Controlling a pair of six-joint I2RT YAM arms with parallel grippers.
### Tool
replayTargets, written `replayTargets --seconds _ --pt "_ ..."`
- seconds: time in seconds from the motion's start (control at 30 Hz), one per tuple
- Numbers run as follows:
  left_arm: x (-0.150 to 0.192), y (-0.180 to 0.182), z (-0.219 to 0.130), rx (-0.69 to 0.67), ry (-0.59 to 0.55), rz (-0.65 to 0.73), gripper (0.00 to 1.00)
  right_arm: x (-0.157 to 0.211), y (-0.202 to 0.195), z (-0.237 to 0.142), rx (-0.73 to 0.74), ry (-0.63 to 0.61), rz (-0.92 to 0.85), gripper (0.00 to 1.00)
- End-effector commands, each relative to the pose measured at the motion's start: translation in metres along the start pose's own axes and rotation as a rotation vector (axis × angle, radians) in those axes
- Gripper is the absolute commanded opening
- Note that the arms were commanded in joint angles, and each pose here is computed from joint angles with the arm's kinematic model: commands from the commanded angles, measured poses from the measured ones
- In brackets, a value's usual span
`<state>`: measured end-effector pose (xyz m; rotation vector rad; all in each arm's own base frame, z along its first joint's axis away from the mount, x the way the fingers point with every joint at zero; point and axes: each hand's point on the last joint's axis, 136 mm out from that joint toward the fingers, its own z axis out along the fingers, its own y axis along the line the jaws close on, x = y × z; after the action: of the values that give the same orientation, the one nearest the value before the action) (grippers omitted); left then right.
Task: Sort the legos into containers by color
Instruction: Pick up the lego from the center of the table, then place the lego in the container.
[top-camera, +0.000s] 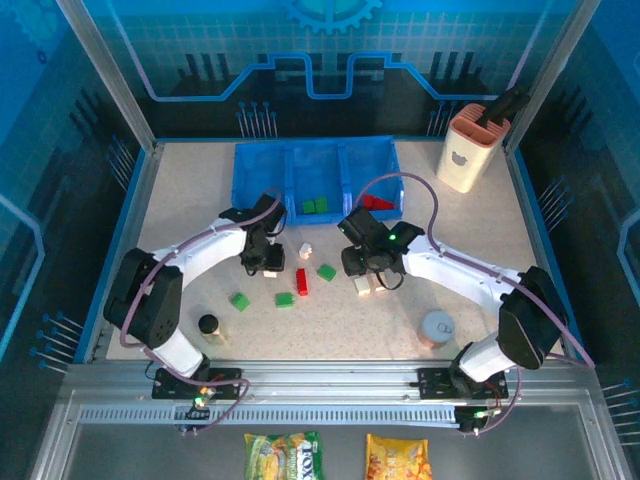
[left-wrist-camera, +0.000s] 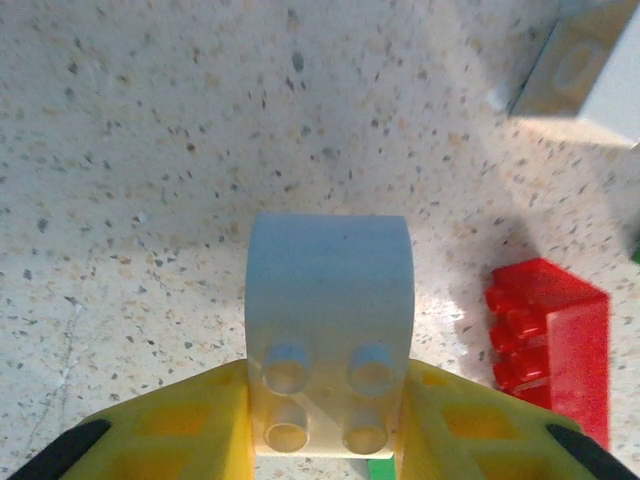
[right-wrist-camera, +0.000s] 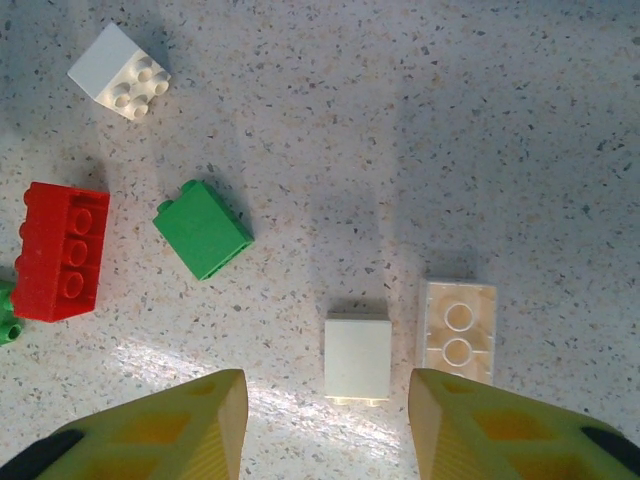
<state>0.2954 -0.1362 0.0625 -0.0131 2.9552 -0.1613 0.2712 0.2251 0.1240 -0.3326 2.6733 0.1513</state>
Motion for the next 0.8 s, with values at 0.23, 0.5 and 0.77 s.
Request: replayTargets --seconds 0.23,0.5,0.77 --pt "-0.054 0.007 -0.048 0.103 -0.108 -0.095 0.35 -0.003 -0.007 -0.019 0.036 -0.033 -0.021 0.48" --pt "-0.103 0.023 -0.063 0.090 -0.158 -0.116 0.35 -0.001 -0.015 -0.021 0.064 -0.028 -0.023 0.48" --pt "-0.150 0.034 -0.050 0.026 -0.166 -0.114 0.36 0.005 -0.022 -0.020 0.088 -0.019 -0.023 0.48"
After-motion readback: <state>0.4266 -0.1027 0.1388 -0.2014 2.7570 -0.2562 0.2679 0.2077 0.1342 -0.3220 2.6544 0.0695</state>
